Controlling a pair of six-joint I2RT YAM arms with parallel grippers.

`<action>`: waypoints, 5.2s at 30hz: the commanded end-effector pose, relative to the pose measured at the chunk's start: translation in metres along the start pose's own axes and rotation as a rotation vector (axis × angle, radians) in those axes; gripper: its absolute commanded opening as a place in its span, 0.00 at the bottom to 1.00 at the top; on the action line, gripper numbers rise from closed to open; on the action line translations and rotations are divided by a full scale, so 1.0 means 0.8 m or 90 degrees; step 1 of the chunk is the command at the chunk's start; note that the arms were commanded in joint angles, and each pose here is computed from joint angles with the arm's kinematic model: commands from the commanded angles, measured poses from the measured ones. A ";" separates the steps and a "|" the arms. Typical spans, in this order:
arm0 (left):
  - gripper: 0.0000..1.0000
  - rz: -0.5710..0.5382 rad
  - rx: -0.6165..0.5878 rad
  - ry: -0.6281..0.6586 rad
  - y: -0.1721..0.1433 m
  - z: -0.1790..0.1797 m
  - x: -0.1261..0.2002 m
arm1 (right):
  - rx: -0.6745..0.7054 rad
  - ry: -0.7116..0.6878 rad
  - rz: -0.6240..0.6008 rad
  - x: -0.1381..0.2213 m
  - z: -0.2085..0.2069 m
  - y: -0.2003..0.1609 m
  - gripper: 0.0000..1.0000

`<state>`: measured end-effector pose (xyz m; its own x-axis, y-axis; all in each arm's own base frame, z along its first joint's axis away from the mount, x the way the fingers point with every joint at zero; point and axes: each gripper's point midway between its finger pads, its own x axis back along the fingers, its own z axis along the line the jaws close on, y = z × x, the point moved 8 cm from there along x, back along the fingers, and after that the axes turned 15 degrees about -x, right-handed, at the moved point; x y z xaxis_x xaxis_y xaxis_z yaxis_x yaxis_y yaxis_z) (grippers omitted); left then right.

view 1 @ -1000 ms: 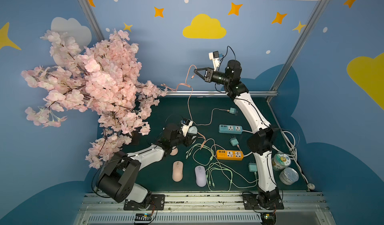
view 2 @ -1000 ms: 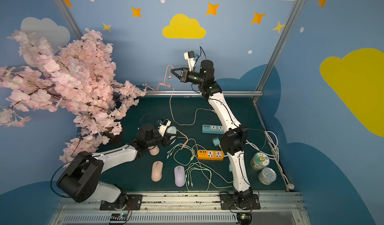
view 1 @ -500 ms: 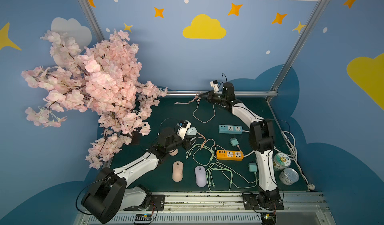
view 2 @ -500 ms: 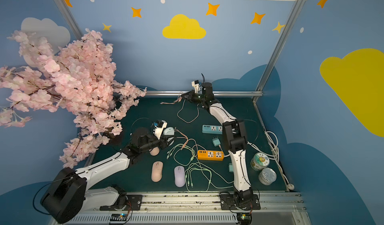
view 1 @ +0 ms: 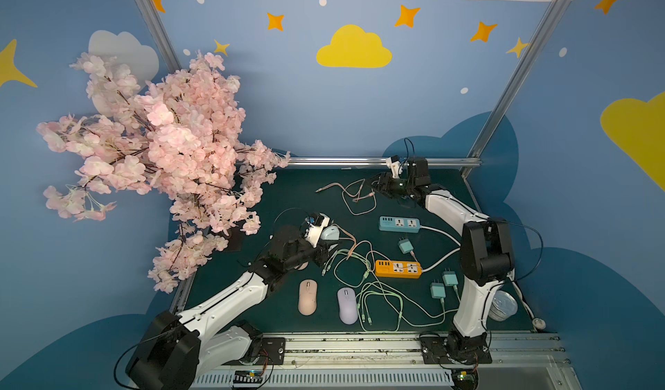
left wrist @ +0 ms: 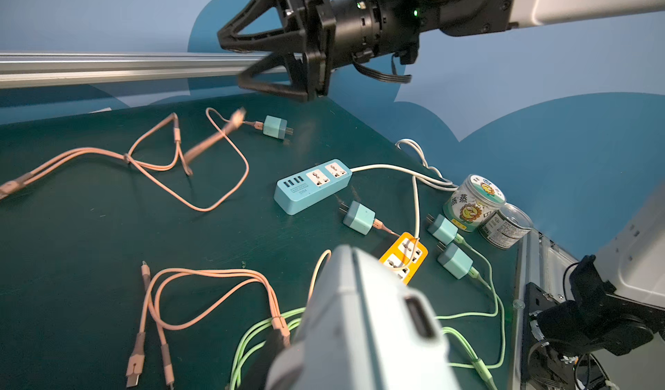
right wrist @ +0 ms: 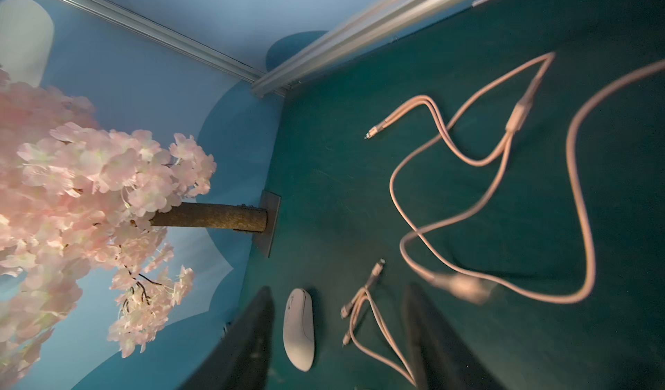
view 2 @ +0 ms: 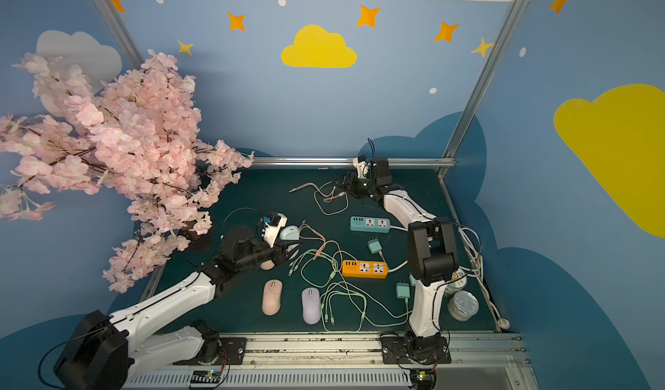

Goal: Unplug the wireless mouse
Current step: Place the power cord at the center of the board, then place the mouse at the center of the board, then move the mouse to the center of the board, then reset both arms

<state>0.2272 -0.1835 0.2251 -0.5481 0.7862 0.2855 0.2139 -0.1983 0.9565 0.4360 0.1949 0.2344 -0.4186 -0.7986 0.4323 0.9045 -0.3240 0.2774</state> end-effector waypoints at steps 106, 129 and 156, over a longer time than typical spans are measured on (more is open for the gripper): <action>0.10 0.598 0.337 0.317 -0.093 0.373 -0.186 | -0.012 -0.140 -0.048 0.158 -0.142 -0.253 0.77; 0.74 0.322 0.246 0.248 0.074 0.207 -0.089 | 0.059 -0.131 -0.101 0.174 -0.130 -0.255 0.78; 0.99 -0.044 -0.116 0.333 -0.045 0.094 0.015 | 0.201 -0.284 -0.428 0.285 -0.011 -0.178 0.79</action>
<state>0.2724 -0.1307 0.1764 -0.8404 0.4779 0.2558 0.1344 -0.2735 0.9524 0.2189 0.0709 0.3233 -0.9008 -0.3567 0.2476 0.4069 -0.4945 0.7680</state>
